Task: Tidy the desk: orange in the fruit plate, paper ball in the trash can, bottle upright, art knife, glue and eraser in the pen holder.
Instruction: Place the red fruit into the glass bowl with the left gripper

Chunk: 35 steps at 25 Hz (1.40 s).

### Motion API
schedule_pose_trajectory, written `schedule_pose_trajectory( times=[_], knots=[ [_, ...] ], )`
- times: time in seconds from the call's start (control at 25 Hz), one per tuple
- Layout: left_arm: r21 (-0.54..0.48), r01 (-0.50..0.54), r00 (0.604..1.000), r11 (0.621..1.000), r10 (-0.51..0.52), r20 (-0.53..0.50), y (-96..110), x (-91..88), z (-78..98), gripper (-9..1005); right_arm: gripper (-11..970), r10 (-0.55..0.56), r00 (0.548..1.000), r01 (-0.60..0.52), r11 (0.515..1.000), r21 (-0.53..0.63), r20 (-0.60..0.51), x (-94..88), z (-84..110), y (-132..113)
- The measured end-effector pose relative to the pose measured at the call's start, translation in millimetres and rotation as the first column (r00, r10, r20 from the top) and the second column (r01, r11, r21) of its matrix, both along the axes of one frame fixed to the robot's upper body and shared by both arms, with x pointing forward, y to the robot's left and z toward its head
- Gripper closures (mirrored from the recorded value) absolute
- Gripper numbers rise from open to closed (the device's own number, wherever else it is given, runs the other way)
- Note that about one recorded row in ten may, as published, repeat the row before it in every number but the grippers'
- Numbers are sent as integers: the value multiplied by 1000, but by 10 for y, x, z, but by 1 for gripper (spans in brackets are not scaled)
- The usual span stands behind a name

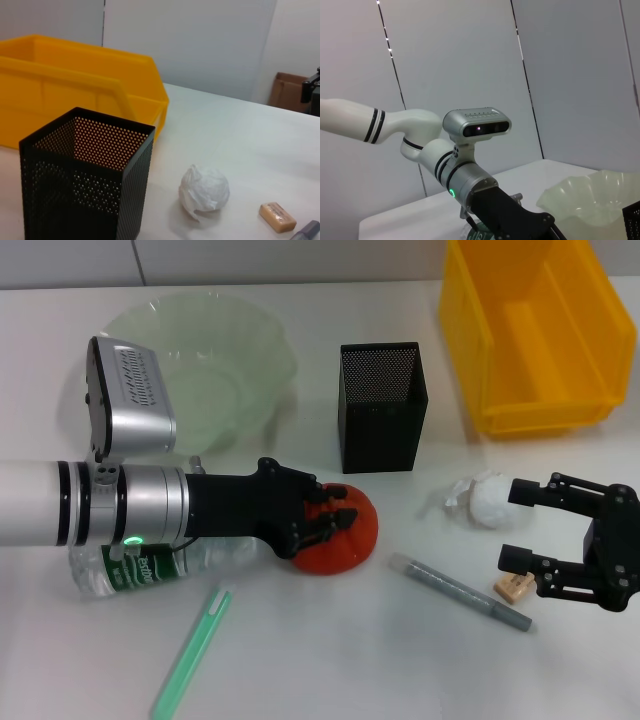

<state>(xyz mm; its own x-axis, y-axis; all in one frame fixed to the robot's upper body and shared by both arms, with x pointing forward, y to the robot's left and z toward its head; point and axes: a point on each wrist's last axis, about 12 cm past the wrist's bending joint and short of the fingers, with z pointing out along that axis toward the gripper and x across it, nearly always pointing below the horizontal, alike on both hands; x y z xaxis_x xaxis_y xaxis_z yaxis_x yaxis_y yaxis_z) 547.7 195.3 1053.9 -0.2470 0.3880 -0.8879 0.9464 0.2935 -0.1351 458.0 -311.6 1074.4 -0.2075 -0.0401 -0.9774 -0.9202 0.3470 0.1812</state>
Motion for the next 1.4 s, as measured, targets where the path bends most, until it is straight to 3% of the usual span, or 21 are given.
schedule_pose_trajectory(
  times=[0.24,0.8,1.08,1.4],
  knots=[
    [4,-6,1000,1000,6,2,1,8,-2,749,193,-2,1000,2,1000,9,-12,-7,-21,11],
    [-33,-24,999,999,23,-32,-1,38,111,793,193,-6,1000,6,1000,15,-9,-11,-14,1],
    [-113,19,1000,993,-18,2,36,-17,294,812,192,-5,1000,5,1000,16,-8,-8,-12,5],
    [-221,0,996,975,20,86,123,-47,548,820,192,-13,1000,13,1000,28,-3,-2,-5,7]
  ],
)
